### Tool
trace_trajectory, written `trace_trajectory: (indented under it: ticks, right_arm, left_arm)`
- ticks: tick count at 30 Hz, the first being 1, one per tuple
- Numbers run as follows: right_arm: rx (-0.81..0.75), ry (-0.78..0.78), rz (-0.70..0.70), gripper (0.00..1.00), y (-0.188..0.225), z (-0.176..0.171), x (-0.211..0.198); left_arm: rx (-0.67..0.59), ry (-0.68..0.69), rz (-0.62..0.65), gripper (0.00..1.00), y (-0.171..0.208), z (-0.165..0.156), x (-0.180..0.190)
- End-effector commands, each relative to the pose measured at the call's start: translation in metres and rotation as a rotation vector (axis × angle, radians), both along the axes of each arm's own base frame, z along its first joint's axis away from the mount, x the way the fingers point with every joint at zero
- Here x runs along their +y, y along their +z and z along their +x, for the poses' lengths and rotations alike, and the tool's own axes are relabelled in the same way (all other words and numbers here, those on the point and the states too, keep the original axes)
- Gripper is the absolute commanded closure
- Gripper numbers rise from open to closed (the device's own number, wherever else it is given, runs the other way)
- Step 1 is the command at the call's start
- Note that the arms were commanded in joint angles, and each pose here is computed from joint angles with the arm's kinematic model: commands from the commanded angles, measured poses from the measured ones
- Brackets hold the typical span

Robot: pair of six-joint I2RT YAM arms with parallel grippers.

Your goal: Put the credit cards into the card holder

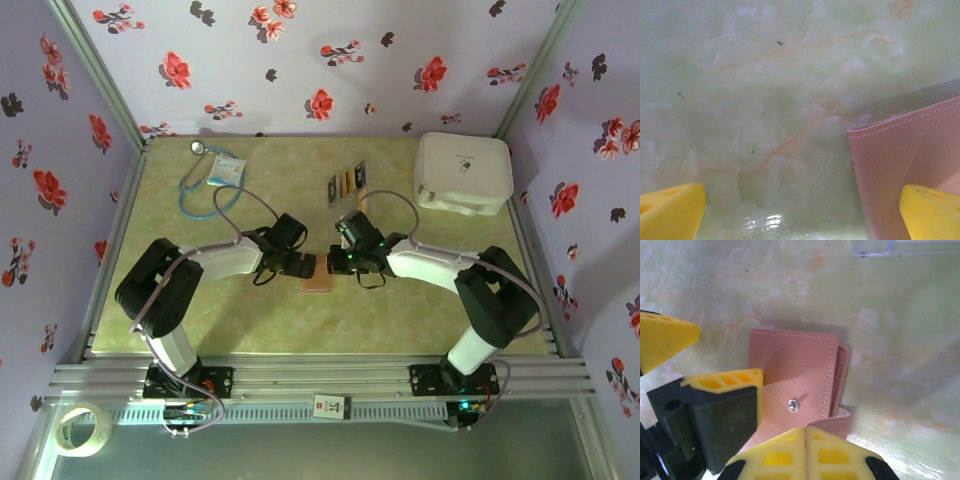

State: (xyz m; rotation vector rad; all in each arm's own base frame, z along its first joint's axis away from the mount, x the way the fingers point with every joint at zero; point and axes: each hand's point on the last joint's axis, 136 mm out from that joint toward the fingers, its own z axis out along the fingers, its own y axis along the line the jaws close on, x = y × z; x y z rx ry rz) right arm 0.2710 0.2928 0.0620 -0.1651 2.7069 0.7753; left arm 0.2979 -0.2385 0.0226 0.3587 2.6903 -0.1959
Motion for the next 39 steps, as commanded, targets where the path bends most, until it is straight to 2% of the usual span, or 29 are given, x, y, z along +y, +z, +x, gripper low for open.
trace_trajectory:
  ticks: [1,19,26,32,39]
  right_arm:
    - [0.008,-0.008,0.073,1.0,0.005,0.008,0.018]
    - [0.061,-0.016,0.076,1.0,-0.026,0.007,0.028]
    - [0.084,-0.031,0.045,1.0,-0.041,0.0,0.019]
    - [0.087,-0.036,0.045,1.0,-0.043,-0.001,0.017]
    - [0.08,-0.032,0.053,1.0,-0.039,0.0,0.019]
  left_arm:
    - [0.02,0.033,0.088,0.0,-0.02,-0.007,0.019]
    - [0.013,0.052,0.068,0.0,-0.019,-0.006,0.019]
    - [0.0,0.076,0.025,0.0,-0.003,0.0,0.018]
    - [-0.012,0.097,-0.013,0.0,0.013,0.011,0.019]
    - [0.004,0.077,-0.017,0.0,0.004,0.01,0.017]
